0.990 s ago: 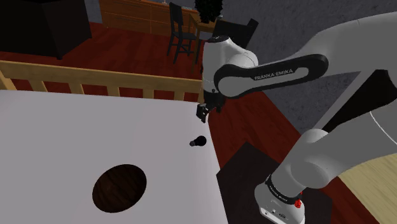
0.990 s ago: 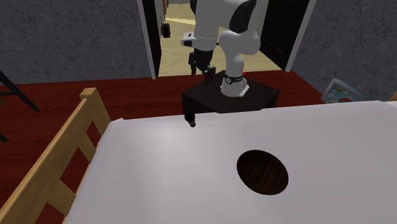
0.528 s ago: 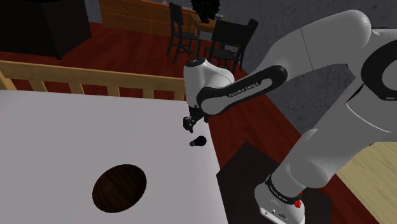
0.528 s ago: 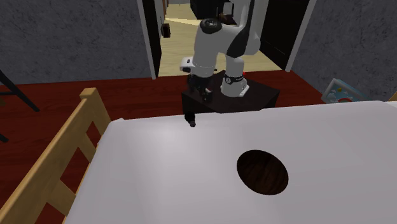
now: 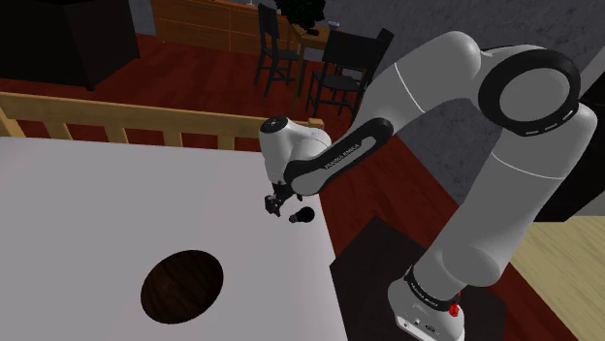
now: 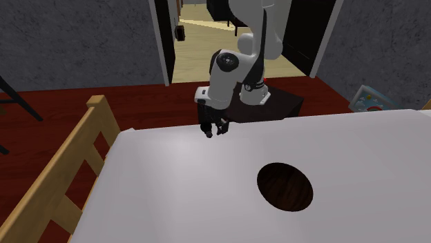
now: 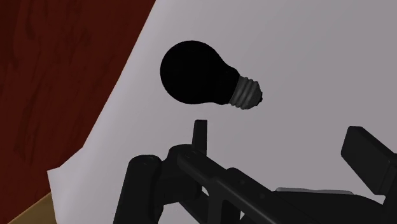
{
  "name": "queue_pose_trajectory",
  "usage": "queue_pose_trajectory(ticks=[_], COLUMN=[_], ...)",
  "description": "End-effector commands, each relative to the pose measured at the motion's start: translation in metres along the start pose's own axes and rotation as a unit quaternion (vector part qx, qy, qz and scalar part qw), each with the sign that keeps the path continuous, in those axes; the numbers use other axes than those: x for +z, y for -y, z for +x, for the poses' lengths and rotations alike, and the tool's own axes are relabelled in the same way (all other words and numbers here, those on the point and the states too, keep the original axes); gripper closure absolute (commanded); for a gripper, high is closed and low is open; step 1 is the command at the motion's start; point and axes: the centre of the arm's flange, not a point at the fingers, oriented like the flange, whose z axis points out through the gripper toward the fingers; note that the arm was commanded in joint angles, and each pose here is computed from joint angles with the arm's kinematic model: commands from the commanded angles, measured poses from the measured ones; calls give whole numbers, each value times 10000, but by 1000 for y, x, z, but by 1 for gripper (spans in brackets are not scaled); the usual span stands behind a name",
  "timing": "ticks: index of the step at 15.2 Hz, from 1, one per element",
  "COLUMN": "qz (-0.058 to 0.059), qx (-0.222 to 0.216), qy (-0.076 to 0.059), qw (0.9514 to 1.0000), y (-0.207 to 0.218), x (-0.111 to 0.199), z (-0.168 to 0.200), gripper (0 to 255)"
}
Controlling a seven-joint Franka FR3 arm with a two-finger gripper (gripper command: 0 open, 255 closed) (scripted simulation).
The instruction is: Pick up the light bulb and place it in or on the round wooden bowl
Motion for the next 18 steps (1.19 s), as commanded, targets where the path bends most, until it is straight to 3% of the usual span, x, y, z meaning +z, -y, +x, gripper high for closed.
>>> queue_pose_trajectory(ticks=[1,5,12,13,18], qz=[-2,-2,-2,-2,-2], qx=[1,1,1,1,1], qy=[-1,-1,-1,-1,-1], qw=[10000,10000,10000,10000,10000], y=[0,0,0,0,0], x=[12,31,31,31,31], z=[1,1,1,1,1], gripper=[0,0,0,255,255])
